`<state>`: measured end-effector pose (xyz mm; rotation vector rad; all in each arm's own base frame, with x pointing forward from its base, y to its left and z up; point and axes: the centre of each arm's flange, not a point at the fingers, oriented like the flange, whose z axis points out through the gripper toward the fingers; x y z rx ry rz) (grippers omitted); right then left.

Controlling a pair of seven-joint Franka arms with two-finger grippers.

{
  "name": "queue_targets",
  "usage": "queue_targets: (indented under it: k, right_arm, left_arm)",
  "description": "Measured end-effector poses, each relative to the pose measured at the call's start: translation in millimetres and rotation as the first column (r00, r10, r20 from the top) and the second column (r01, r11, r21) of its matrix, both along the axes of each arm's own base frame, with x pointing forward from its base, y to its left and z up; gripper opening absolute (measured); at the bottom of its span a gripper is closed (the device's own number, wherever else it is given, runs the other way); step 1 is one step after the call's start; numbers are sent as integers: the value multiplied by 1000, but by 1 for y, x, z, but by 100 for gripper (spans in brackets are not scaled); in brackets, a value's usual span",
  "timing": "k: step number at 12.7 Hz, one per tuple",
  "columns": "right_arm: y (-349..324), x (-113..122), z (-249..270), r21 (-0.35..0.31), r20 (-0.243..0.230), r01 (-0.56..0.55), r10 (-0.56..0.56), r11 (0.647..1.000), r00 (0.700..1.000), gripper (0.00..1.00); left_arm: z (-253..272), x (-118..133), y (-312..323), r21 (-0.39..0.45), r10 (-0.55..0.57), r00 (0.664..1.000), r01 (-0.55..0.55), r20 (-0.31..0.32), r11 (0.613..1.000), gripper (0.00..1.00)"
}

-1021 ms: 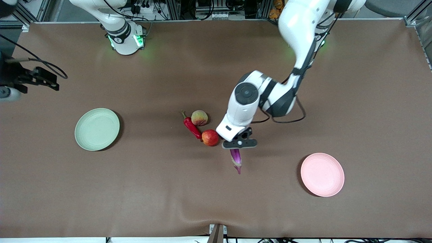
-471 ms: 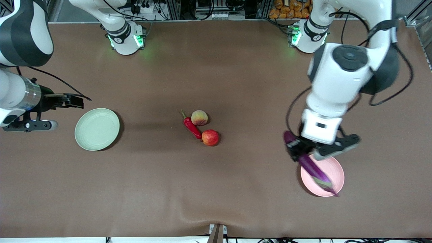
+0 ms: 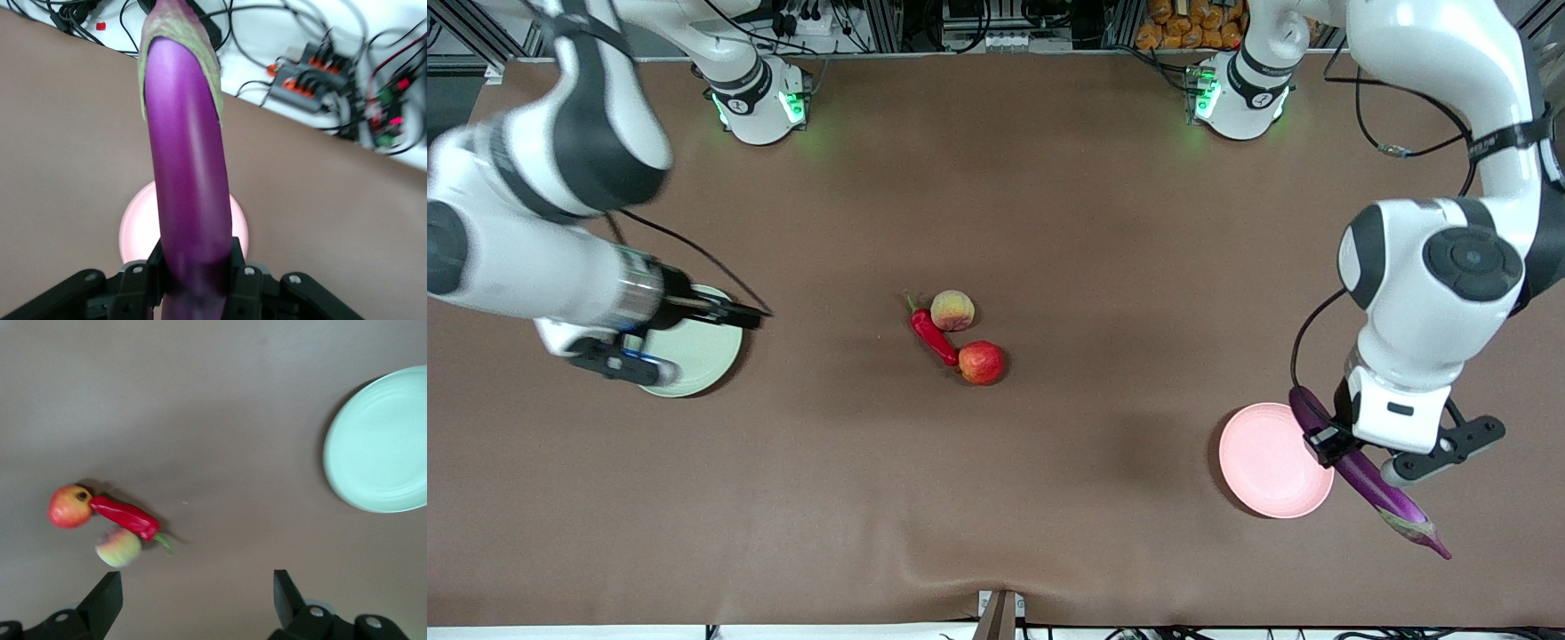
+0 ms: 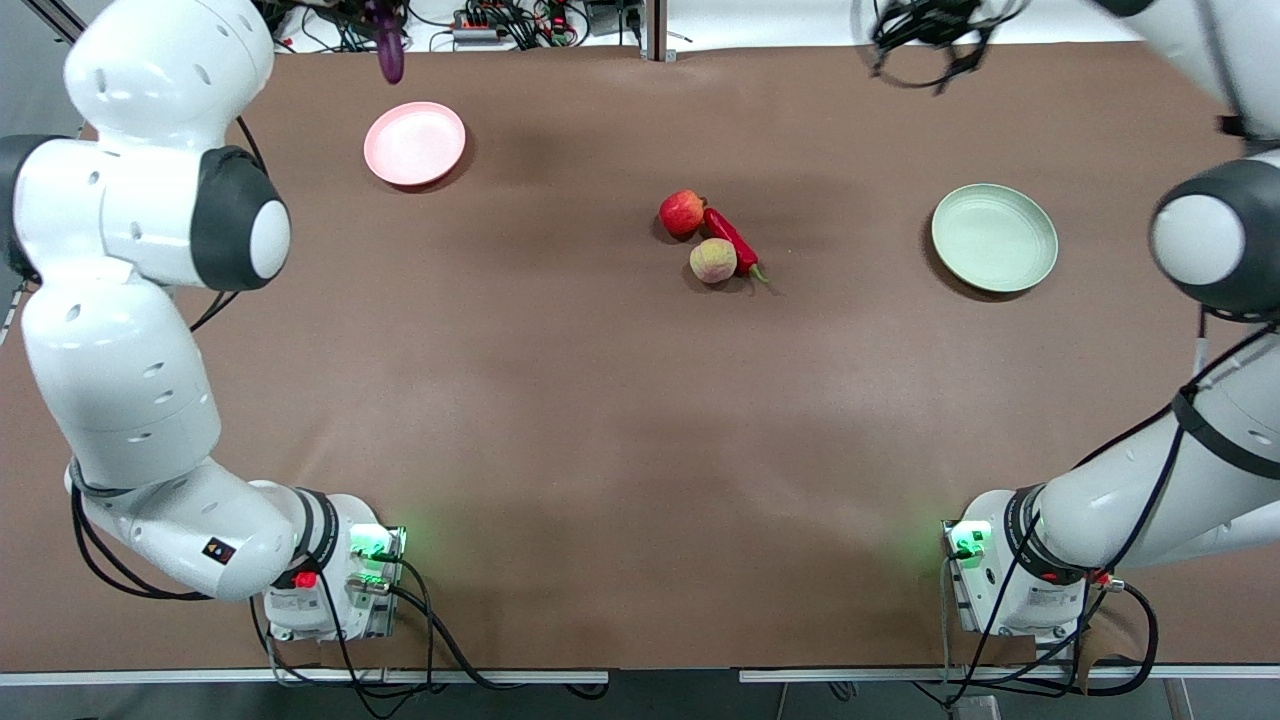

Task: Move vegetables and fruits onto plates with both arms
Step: 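Lift the eggplant with the left gripper while the right gripper reaches the pomegranate, then lower the eggplant onto the pink plate while the right gripper grasps the pomegranate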

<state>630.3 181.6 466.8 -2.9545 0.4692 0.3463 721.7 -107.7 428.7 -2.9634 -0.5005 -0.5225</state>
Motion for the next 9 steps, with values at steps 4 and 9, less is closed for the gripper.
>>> queue_targets:
  k: [4, 9]
  right_arm:
    - [139, -4, -81, 24, 48, 195, -196, 981, 979, 100]
    - [234, -15, -165, 116, 124, 385, -398, 916, 909, 100]
  left_arm:
    - [-76, 9, 16, 90, -214, 967, 227, -138, 970, 38]
    - [-140, 2, 14, 97, -466, 830, 514, -306, 852, 38]
